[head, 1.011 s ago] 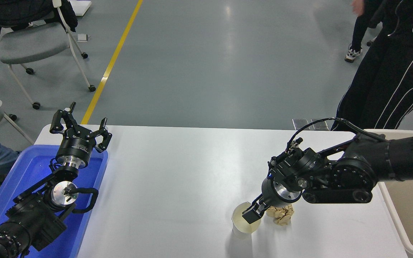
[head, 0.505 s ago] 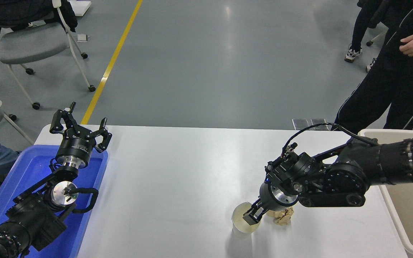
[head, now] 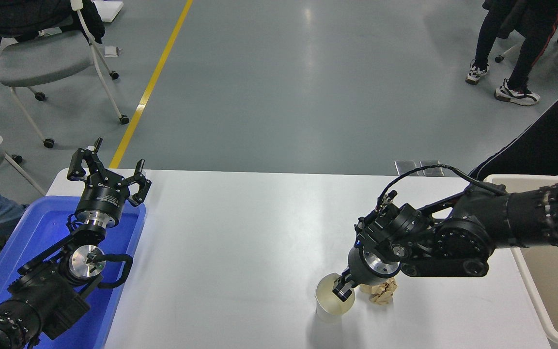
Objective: Dispose of the paper cup in the dustbin
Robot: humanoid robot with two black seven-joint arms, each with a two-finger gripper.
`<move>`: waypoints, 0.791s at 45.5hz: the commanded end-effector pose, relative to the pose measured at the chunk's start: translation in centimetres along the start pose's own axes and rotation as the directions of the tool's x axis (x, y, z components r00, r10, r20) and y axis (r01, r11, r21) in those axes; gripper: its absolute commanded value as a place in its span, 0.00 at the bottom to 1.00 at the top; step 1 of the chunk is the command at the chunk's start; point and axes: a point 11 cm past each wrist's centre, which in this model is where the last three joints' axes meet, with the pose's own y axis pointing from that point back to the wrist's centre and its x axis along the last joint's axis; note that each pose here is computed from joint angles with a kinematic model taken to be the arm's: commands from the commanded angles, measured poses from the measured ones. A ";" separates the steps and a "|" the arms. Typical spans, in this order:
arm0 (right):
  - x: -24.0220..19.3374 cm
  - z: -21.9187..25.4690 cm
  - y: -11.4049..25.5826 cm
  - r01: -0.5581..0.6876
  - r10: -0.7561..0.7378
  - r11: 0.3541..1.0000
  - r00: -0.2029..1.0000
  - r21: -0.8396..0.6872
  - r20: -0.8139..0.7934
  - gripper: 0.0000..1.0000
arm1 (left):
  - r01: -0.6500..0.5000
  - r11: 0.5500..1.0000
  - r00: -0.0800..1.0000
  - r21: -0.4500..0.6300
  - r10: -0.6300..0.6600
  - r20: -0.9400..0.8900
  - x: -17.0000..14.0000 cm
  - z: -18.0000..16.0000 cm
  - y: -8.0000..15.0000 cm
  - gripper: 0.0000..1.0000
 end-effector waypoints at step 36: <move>8.1 1.6 16.2 -0.135 0.139 0.989 0.988 -0.064 0.065 0.00 | -0.001 1.000 1.000 0.000 0.001 0.001 0.0 0.0 0.0 1.00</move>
